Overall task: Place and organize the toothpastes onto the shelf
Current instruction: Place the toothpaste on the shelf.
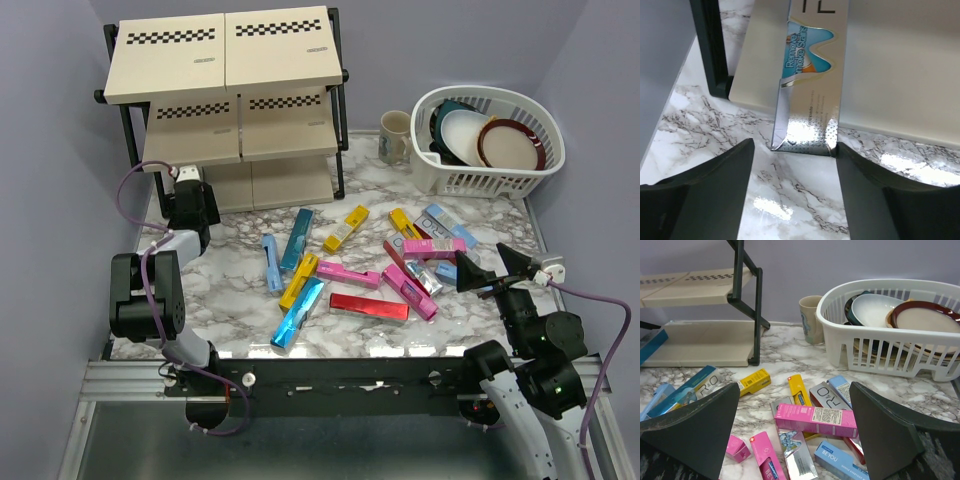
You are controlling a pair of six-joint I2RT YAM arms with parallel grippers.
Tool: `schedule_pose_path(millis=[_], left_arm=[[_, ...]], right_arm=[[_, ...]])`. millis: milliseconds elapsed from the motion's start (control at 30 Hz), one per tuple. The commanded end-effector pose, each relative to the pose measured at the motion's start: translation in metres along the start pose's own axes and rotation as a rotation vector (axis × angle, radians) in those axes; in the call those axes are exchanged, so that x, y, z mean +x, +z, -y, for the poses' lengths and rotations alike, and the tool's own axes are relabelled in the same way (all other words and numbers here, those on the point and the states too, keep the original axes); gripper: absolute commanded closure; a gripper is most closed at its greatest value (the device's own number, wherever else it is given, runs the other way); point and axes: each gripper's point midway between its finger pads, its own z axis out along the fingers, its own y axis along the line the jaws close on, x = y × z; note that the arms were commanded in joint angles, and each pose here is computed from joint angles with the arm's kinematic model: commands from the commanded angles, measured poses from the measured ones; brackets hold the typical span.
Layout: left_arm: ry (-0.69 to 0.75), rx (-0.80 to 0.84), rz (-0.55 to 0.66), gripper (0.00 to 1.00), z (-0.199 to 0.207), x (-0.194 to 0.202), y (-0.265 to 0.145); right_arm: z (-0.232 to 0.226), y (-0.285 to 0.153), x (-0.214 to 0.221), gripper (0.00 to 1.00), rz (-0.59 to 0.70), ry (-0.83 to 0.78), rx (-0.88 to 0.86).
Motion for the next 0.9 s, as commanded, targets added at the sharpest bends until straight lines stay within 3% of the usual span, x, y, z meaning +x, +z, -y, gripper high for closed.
schedule_pose_path(millis=[0, 267, 600, 867], left_arm=[[-0.040, -0.093, 0.025, 0.21, -0.017, -0.012, 0.000], [-0.102, -0.155, 0.032, 0.18, -0.036, -0.012, -0.004], [-0.125, -0.085, 0.065, 0.11, -0.028, -0.024, -0.022], [-0.370, -0.125, 0.109, 0.10, -0.039, -0.022, -0.067]], right_arm=[[0.005, -0.054, -0.057, 0.00, 0.293, 0.042, -0.008], [0.005, -0.054, -0.057, 0.00, 0.291, 0.044, -0.012], [0.005, -0.054, -0.057, 0.00, 0.291, 0.042, -0.013], [0.003, -0.055, -0.058, 0.00, 0.291, 0.044, -0.022]])
